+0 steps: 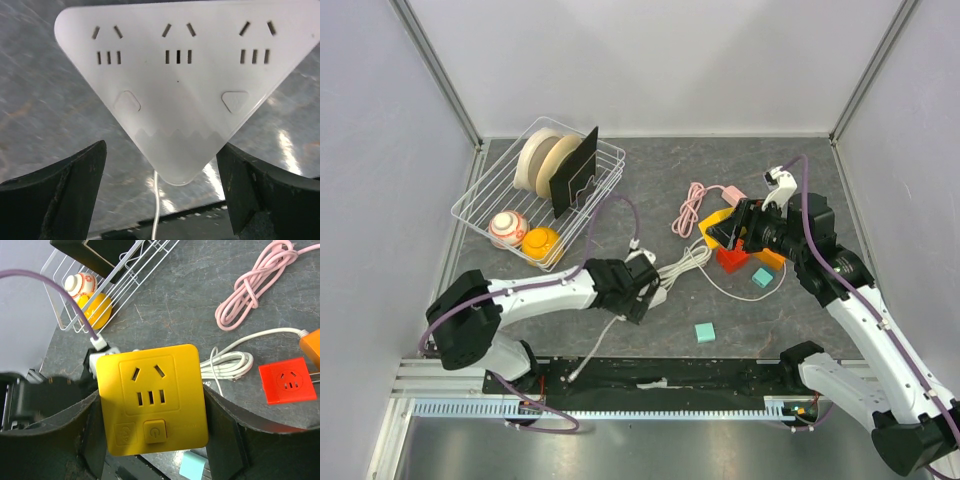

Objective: Insert the plug

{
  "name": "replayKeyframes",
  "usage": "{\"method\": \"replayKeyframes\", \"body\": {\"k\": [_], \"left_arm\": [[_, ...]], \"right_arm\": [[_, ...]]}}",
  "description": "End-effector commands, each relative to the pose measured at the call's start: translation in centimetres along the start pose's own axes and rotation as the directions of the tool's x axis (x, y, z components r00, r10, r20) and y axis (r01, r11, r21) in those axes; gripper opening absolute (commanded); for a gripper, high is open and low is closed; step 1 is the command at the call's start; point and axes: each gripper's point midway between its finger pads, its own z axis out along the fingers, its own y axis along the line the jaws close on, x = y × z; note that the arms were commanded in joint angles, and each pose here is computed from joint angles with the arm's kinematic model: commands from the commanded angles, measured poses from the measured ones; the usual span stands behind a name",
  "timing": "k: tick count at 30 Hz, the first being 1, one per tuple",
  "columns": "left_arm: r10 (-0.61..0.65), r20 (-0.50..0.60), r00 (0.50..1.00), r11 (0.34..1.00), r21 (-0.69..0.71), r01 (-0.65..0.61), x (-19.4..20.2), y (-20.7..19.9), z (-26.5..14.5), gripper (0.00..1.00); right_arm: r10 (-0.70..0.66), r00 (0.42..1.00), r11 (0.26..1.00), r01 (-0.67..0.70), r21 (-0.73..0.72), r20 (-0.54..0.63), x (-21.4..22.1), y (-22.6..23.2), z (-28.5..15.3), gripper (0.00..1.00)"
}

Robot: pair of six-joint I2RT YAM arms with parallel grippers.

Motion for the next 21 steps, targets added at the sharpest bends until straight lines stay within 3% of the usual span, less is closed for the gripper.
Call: {"method": "replayKeyframes", "body": {"k": [1, 6, 9, 14, 17, 21], "left_arm": [[0.099, 0.107, 0.989, 0.994, -0.045, -0.095, -5.1, 4.5, 0.9, 0.96], [0.071, 0.191, 0.979, 0.995, -0.081, -0.056, -9.7, 8.3, 0.7, 0.97], [0.064, 0.217, 0.974, 0.996, -0.071, -0.049, -11.0, 8.5, 0.0, 0.98], [-0.019, 0.313, 0.95, 0.994, 0.112, -0.017, -11.8, 6.0, -3.3, 0.99], [-0.122, 0.37, 0.921, 0.988, 0.13, 0.079, -13.3, 6.3, -4.4, 1.0], [-0.339, 0.332, 0.88, 0.94, 0.086, 0.33, -14.6, 9.6, -2.3, 0.99]], "right_arm": [[-0.025, 0.999, 1.0, 0.025, -0.018, 0.043, -1.0, 0.4, -0.1, 0.0], [-0.038, 0.998, 0.999, 0.038, -0.002, 0.044, -0.7, -0.1, -0.2, 0.0], [-0.052, 0.998, 0.999, 0.053, -0.007, 0.037, -0.6, 0.0, -0.3, 0.0], [-0.081, 0.995, 0.997, 0.081, 0.0, 0.051, -0.9, 0.1, -1.0, 0.0], [-0.08, 0.996, 0.997, 0.08, 0.0, 0.049, -0.8, 0.0, -1.0, 0.0], [-0.076, 0.996, 0.997, 0.076, 0.001, 0.043, -0.7, 0.0, -1.0, 0.0]]}}
